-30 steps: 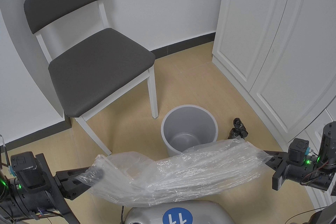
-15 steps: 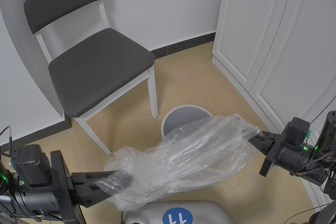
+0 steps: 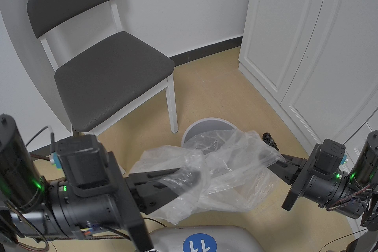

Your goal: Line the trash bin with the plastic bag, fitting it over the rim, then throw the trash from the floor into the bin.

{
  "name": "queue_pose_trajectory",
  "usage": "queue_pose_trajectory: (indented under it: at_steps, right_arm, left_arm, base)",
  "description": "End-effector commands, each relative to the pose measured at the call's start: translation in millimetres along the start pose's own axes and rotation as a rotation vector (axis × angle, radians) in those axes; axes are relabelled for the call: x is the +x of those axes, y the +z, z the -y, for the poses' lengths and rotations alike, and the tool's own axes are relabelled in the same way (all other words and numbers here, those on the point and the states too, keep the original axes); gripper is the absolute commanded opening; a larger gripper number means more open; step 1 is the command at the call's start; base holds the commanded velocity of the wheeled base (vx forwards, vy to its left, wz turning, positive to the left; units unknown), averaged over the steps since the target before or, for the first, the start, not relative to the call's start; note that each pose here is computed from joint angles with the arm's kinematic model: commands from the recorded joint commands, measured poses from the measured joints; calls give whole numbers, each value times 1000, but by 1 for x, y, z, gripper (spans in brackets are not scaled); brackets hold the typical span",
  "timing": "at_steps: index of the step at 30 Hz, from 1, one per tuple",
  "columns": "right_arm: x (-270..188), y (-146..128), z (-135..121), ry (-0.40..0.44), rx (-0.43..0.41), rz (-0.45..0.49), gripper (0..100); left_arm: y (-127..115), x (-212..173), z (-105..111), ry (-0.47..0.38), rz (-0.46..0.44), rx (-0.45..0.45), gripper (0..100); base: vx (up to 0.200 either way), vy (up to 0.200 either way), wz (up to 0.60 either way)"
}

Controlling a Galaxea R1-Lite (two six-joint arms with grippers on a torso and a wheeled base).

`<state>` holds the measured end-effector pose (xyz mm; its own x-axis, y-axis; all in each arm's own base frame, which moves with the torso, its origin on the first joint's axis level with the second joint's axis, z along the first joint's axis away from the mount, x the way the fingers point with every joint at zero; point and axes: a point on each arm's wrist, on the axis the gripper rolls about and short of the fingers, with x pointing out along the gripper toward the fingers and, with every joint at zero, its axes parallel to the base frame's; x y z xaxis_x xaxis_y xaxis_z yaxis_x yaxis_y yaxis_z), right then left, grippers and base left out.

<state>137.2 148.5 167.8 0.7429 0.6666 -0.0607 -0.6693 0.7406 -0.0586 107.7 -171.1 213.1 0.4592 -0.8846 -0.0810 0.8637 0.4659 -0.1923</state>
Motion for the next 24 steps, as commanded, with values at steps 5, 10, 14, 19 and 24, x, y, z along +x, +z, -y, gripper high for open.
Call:
queue_pose_trajectory:
  at_steps: [5, 10, 14, 19, 24]
  right_arm:
    - [-9, 18, 3, -115, -2, 0, 0]
    - [-23, 39, 2, -107, 56, -98, 0]
    - [-22, 44, -4, -81, 101, -116, 0]
    - [-2, 40, -10, -85, 194, -165, 0]
    - [9, 37, -9, -103, 238, -184, 0]
  left_arm:
    - [-12, 24, -6, 17, -40, -8, 0]
    - [-11, 35, -13, 44, -40, -51, 0]
    - [-6, 43, -16, 52, -28, -102, 0]
    - [0, 79, -31, 94, -13, -269, 0]
    - [1, 105, -46, 172, 7, -311, 0]
  base:
    - [0, 0, 0]
    - [0, 0, 0]
    - [0, 0, 0]
    - [0, 0, 0]
    - [0, 0, 0]
